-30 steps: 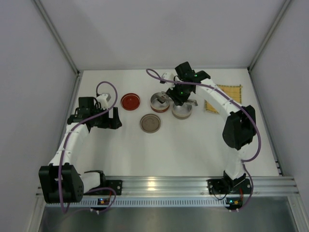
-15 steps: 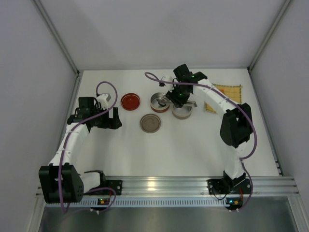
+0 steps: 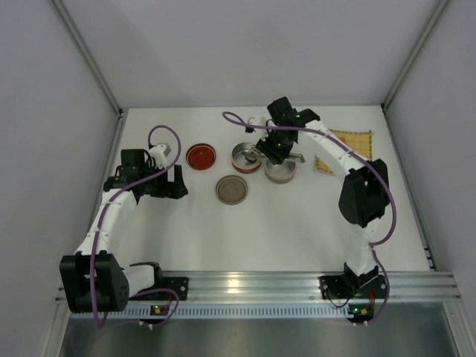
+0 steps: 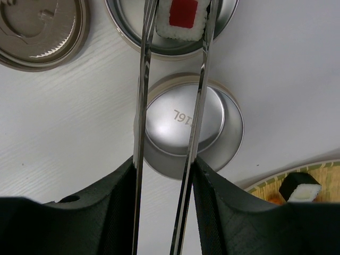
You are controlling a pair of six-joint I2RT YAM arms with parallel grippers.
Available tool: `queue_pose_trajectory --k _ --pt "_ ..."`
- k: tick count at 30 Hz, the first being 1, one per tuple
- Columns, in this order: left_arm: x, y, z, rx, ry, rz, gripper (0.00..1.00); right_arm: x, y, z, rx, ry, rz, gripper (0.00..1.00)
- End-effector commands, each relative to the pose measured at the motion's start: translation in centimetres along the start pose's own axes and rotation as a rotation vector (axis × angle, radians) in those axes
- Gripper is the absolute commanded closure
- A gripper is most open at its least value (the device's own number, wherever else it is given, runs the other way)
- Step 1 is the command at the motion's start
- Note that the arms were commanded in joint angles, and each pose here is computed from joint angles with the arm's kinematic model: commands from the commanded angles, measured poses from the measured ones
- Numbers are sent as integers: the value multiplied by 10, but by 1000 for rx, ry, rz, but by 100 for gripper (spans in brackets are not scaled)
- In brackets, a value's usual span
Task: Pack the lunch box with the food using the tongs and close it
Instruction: Place the fake food in the packing box.
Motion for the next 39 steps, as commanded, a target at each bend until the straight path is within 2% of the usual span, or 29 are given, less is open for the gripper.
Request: queue_pose_trajectory --k 1,9,22,35,39 --pt "-2 2 9 -20 -14 -25 2 -2 22 19 -41 49 -26 63" --pt "-2 1 9 -18 -14 -28 2 2 23 16 21 98 -14 63" --pt "-2 2 8 -16 -15 -27 2 2 14 14 38 128 2 63" --pt "-1 0 7 -8 -10 -28 2 3 15 12 60 150 11 45" --pt "-1 -1 7 -6 -10 -28 2 1 20 14 58 153 -3 45"
Point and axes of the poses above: each gripper's point midway between its finger pads, its own y axis back along the fingers, its own x axis along the line the jaws close on, z = x × y, the point moved 4 cm from there along y, back along the fingers
